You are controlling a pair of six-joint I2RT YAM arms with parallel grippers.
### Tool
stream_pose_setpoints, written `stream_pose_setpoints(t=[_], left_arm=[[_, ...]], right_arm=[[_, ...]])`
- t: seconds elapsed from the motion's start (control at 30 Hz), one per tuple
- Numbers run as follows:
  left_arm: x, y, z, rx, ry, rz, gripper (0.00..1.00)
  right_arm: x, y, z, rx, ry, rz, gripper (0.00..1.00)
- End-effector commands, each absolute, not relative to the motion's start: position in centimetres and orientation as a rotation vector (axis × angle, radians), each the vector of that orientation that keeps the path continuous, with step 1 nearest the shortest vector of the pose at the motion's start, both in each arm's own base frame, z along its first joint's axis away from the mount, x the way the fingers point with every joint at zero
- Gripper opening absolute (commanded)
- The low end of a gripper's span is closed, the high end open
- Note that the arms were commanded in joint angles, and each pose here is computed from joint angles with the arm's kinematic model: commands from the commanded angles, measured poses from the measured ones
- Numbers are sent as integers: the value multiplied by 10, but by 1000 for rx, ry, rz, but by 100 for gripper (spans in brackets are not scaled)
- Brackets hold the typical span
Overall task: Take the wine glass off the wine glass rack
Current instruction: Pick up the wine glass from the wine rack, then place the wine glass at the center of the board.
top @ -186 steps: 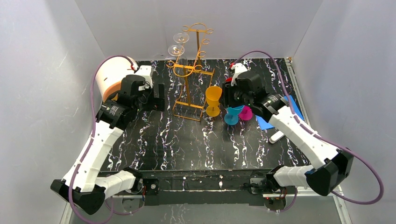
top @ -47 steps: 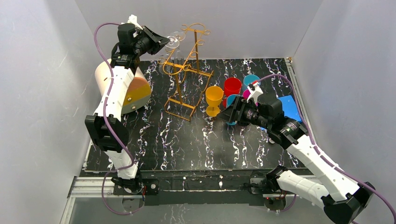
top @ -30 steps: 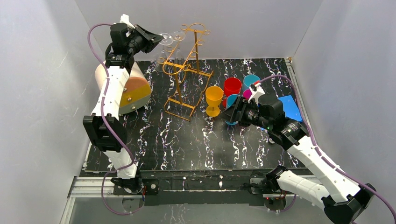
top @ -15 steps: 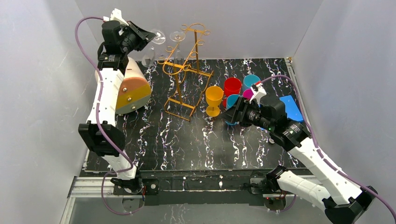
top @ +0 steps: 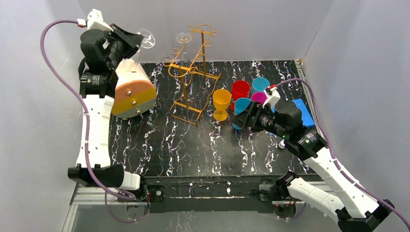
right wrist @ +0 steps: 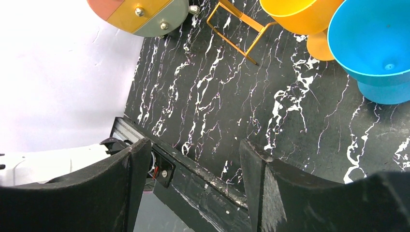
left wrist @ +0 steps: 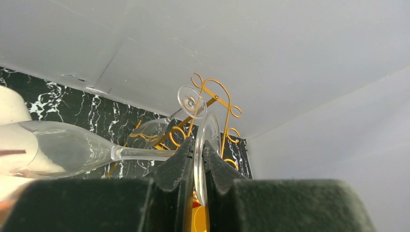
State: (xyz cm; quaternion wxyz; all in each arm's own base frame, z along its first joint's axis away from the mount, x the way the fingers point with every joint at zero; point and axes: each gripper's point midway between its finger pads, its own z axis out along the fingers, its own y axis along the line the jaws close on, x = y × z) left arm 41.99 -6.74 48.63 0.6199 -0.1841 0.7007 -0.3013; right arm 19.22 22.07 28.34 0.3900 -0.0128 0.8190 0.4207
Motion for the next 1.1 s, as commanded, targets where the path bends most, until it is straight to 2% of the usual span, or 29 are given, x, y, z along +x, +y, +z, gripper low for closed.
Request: stream_pose_setpoints(t=[0.0,0.1,0.23,0.37,0.5,0.7,0.8,0.9,0.97,1.07], left_arm=[[381,-64,501,-407,1579,-682,0],[362,-58,479,-470,1619,-660,0],[334,-21,439,-610,1661,-441,0],[314,-31,430,-574,1685,-458,0],[292,-51,412,-527,1736,-545,0],[249,-104,343,-346,1935,-806,0],[232,-126,285,-243,2087,-913,0],[225,-152,282,-185,2143,-1098,0],[225,-162,289,-139,2141,-1127,0],[221,-187,307,-49,2110,-1206,0]], right_arm=[[198,221,301,-9,2030,1082,74],[198,224,305,14,2042,1105,74],[197,229,326,-4,2020,1145,73],[200,226,334,14,1988,1136,73],[200,234,329,44,1992,1198,72],[195,250,336,-40,1933,1317,72],[193,268,330,-88,1972,1407,71],[189,274,321,-125,1992,1449,69],[188,278,314,-100,1998,1490,68],[189,283,310,-71,2001,1544,71]])
